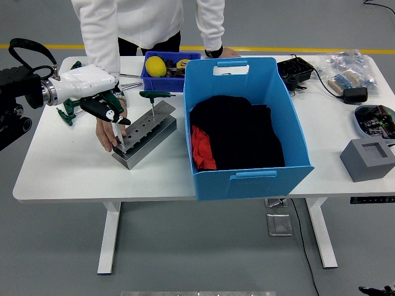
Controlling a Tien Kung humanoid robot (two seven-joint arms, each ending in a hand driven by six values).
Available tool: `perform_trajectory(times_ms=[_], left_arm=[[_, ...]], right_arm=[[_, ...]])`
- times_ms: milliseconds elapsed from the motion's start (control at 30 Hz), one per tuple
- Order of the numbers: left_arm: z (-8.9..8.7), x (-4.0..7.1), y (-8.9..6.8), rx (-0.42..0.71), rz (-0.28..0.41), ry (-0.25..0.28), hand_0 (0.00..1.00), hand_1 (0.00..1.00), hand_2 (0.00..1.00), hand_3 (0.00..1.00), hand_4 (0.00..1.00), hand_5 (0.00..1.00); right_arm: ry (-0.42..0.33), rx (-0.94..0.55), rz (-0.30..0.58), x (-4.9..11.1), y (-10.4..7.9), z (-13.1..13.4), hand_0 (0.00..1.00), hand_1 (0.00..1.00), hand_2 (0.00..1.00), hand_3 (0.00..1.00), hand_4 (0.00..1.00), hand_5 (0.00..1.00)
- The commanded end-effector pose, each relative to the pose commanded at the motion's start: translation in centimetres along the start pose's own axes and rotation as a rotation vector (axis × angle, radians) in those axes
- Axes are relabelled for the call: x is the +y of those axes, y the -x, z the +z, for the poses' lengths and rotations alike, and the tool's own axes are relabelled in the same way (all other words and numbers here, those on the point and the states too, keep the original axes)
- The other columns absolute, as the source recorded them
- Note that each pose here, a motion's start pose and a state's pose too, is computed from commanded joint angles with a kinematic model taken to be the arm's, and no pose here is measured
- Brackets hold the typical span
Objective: Lift tool from toolbox,place it in box,lift tool from toolbox,place it in box
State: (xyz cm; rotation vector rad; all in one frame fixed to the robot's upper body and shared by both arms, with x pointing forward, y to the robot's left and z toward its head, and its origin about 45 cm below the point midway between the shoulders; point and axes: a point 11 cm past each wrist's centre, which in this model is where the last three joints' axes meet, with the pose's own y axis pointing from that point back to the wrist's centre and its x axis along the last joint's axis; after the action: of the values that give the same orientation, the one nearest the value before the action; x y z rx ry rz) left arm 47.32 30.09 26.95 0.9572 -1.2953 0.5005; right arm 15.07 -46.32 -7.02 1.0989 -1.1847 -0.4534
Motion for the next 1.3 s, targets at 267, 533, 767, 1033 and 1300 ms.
perform_trajectory(times_ms=[267,533,767,1033,1300], left_arm=[[0.1,0.0,0.0,-0.006,0.009,0.010,0.227,0.070,0.086,0.089,0.636,0.840],[0.2,0.1,-0.3,-0.011,0.017,0.017,0.225,0.069,0.086,0.086,0.626,0.826],[0.1,0.2,-0.4,-0.021,0.025,0.022,0.225,0.069,0.086,0.085,0.608,0.813],[0.3,0.2,-0.6,-0.035,0.037,0.037,0.219,0.064,0.085,0.080,0.603,0.805],[0.6,0.3,-1.1,-0.037,0.068,0.061,0.211,0.058,0.076,0.076,0.602,0.793]], right_arm=[[0.000,0.000,0.000,0.0,0.0,0.0,0.649,0.604,0.671,0.536,0.786,0.596],[0.002,0.001,-0.001,0.0,0.1,0.1,0.649,0.604,0.671,0.536,0.786,0.596],[0.003,0.002,-0.002,0.0,0.1,0.2,0.649,0.606,0.671,0.537,0.786,0.596],[0.005,0.002,-0.003,0.0,0.2,0.2,0.652,0.605,0.671,0.536,0.786,0.596],[0.008,0.002,-0.005,0.0,0.4,0.4,0.649,0.605,0.671,0.536,0.786,0.596]])
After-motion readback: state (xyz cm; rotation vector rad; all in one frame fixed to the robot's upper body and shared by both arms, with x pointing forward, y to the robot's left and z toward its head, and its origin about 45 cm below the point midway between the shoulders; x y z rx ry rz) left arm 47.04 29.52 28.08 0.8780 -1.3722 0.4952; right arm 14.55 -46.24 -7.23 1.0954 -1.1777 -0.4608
